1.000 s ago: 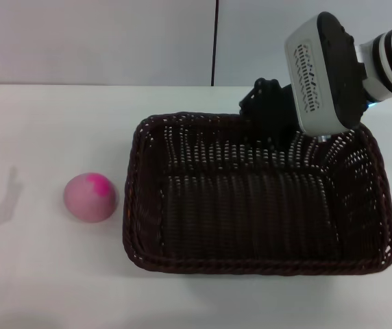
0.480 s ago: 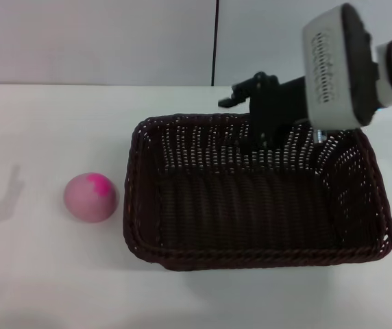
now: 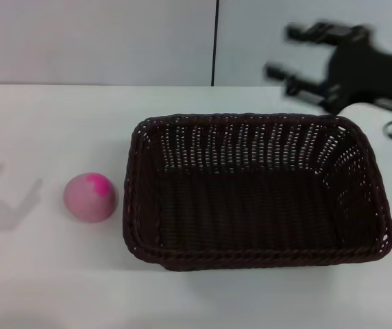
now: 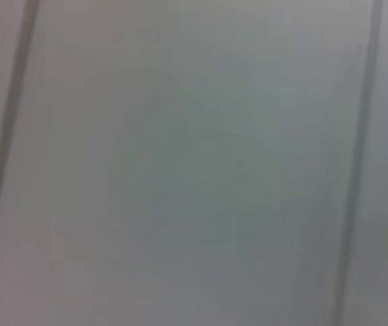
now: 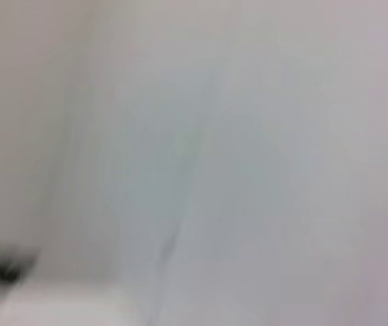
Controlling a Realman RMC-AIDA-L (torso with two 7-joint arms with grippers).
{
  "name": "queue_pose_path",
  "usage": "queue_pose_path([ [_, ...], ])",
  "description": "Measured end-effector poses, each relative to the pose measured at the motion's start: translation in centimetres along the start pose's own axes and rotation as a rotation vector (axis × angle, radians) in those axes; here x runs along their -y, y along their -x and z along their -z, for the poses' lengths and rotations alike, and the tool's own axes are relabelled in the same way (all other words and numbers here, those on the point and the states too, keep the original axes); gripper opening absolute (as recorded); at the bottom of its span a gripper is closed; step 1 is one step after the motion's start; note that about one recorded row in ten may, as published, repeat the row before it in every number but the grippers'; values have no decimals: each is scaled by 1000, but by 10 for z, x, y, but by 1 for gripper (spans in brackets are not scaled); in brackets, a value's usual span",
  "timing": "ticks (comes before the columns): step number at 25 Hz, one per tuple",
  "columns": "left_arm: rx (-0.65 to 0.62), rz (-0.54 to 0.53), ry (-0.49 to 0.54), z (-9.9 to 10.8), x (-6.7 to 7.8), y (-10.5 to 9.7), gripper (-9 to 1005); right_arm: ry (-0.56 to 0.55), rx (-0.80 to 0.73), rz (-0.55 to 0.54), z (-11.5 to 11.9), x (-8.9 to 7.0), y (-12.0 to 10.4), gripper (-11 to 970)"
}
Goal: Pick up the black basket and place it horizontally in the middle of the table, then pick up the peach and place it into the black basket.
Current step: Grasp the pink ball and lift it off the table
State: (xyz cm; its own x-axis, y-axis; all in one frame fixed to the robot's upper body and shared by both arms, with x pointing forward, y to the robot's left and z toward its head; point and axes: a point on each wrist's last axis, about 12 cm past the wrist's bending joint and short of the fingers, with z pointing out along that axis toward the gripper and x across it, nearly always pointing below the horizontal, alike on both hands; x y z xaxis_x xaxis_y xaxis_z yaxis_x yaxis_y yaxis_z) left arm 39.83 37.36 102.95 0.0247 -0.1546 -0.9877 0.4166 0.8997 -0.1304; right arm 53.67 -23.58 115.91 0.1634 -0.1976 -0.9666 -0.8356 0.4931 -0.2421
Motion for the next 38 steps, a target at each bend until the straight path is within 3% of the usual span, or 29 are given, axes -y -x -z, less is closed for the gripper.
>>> queue_pose_path([
  [1,-53,-20,-64,0,-6,7,825,-105,99,-95,24,-3,-11,597],
  [2,-77,-27,-90,0,-8,10,824,-105,99,-95,24,-3,-11,597],
  [5,-128,-34,-139,-1,-11,14,824,-271,238,-222,62,-11,-36,597],
  [9,-300,-62,-258,-10,-17,17,824,-430,420,-328,106,-32,-65,597],
  [13,-339,-66,-291,-20,-14,12,823,-562,557,-380,132,-57,-85,597],
  [16,-367,-68,-300,-35,-8,-2,823,-615,570,-403,140,-70,-94,597],
  [20,-373,-71,-315,-39,-5,-6,823,-633,562,-446,143,-81,-101,597],
  [22,-410,-86,-368,-49,1,-12,823,-637,554,-465,143,-85,-103,597],
  [25,-410,-86,-368,-49,1,-12,822,-647,549,-478,144,-88,-105,597],
  [27,-474,-88,-431,-59,9,-22,822,-654,549,-483,146,-88,-106,597],
  [38,-475,-86,-460,-79,23,-33,821,-666,552,-487,147,-87,-106,597],
])
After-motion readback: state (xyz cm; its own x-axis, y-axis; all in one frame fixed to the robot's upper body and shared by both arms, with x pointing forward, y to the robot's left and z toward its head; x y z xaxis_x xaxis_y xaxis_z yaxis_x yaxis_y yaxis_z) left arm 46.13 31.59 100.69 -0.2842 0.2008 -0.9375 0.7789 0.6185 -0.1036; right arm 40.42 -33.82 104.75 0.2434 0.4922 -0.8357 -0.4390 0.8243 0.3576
